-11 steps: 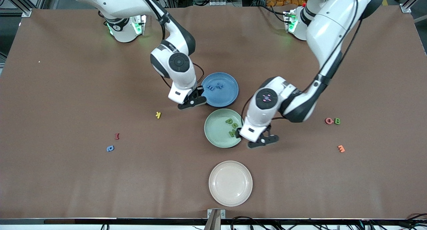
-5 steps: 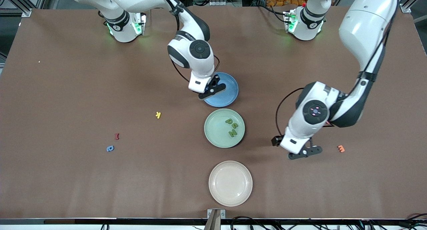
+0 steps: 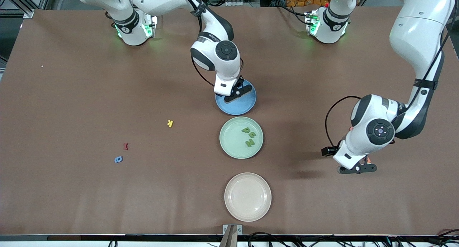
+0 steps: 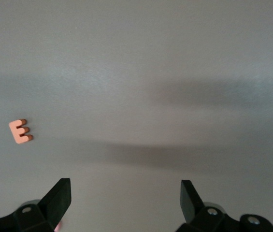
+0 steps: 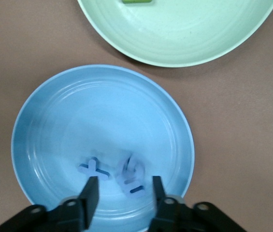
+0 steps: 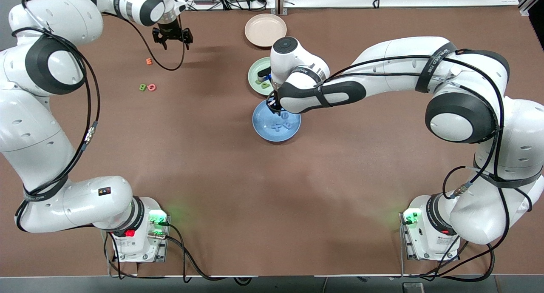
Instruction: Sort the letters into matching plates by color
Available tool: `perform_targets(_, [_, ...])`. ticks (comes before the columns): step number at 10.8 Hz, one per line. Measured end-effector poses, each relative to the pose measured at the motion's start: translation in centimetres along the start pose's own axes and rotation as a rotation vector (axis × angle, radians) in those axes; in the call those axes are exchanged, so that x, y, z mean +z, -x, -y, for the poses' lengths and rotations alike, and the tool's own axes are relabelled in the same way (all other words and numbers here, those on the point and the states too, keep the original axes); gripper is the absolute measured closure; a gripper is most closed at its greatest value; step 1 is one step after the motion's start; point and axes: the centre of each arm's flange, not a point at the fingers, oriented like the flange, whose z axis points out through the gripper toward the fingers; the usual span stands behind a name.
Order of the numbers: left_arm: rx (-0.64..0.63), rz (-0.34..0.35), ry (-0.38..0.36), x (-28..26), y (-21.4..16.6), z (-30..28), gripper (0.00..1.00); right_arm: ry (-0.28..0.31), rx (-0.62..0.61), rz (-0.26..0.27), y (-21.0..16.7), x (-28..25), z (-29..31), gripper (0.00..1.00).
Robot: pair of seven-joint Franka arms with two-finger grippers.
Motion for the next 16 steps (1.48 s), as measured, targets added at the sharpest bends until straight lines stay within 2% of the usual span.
perform_targets(4, [0.110, 0.016, -0.002, 0.8, -0.3, 4.0, 0.00, 0.006, 0.011, 0.000, -0.5, -0.4, -0.7, 0.00])
perform_targets(7, [0.193, 0.037, -0.044, 1.8, 0.2, 7.1, 0.00, 0.026, 0.039, 0.018, -1.3, -1.3, -2.5, 0.00])
perform_targets(9, [0.251, 0.053, -0.016, 2.9, 1.3, 10.7, 0.00, 0.046, 0.089, 0.020, -2.3, -3.2, -5.8, 0.00])
perform_targets(12, [0.308, 0.092, 0.017, 3.1, 3.9, 17.0, 0.00, 0.088, 0.185, 0.001, -3.8, -6.1, -12.9, 0.00])
perform_targets(14, [0.325, 0.141, 0.007, 4.1, 6.4, 18.5, 0.00, 0.111, 0.263, 0.005, -4.4, -7.3, -18.6, 0.00])
perform_targets(16, [0.325, 0.146, 0.015, 6.3, 8.4, 19.1, 0.00, 0.121, 0.347, -0.002, -4.8, -8.1, -24.7, 0.00])
